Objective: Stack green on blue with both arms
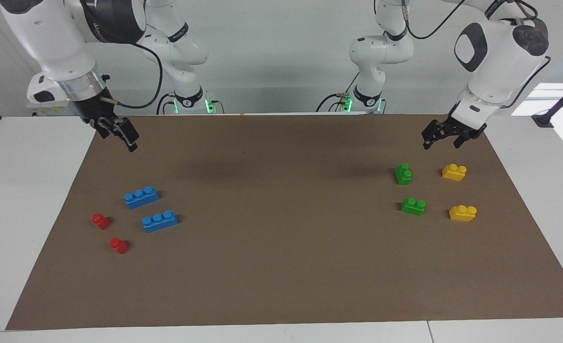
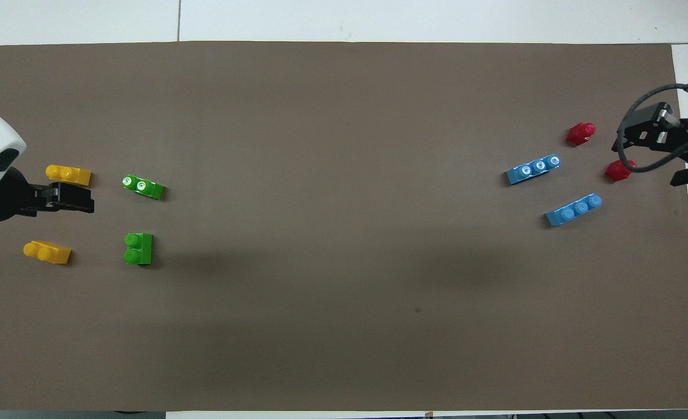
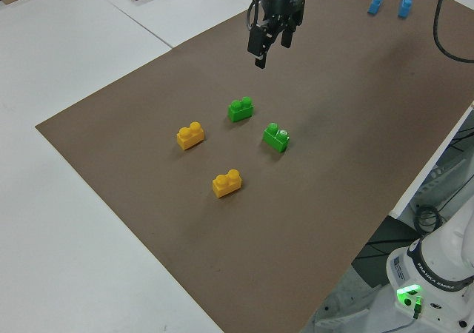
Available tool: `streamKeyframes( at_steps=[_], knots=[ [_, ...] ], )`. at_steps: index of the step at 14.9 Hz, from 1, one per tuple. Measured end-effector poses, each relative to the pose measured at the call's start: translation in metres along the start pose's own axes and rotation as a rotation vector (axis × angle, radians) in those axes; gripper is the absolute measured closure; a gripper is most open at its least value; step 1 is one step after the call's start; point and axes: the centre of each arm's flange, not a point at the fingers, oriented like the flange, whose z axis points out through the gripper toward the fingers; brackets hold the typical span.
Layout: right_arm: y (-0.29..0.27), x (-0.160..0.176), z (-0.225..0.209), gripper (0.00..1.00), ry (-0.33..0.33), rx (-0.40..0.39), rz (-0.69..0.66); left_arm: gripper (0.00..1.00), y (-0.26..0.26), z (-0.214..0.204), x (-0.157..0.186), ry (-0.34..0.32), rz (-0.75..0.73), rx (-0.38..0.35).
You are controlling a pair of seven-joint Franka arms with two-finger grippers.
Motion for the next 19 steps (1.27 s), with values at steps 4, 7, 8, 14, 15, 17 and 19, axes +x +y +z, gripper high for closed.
streamKeyframes(
  at_steps=[4,7,8,14,15,17,19],
  knots=[
    [0.007,0.034,0.046,0.0,-0.13,0.083,0.261,0.0,-0.001,0.062,-0.015,-0.016,-0.002,0.001],
    [0.002,0.056,0.075,0.0,-0.14,0.109,0.408,0.0,0.0,0.123,-0.022,-0.008,0.0,0.004],
    [-0.001,0.06,0.085,0.02,-0.145,0.112,0.438,0.0,0.0,0.142,-0.024,-0.006,0.0,0.005],
    [-0.012,0.084,0.152,0.02,-0.231,0.142,0.536,0.07,0.001,0.2,-0.02,-0.02,0.003,0.008],
    [-0.012,0.088,0.168,0.0,-0.246,0.136,0.545,0.19,0.003,0.201,-0.02,-0.02,0.007,0.008],
    [-0.009,0.099,0.203,0.0,-0.276,0.135,0.576,0.27,0.007,0.204,-0.023,-0.029,0.012,0.008],
    [-0.001,0.107,0.233,0.0,-0.301,0.122,0.602,0.54,0.008,0.202,-0.023,-0.046,-0.01,0.009]
  ],
)
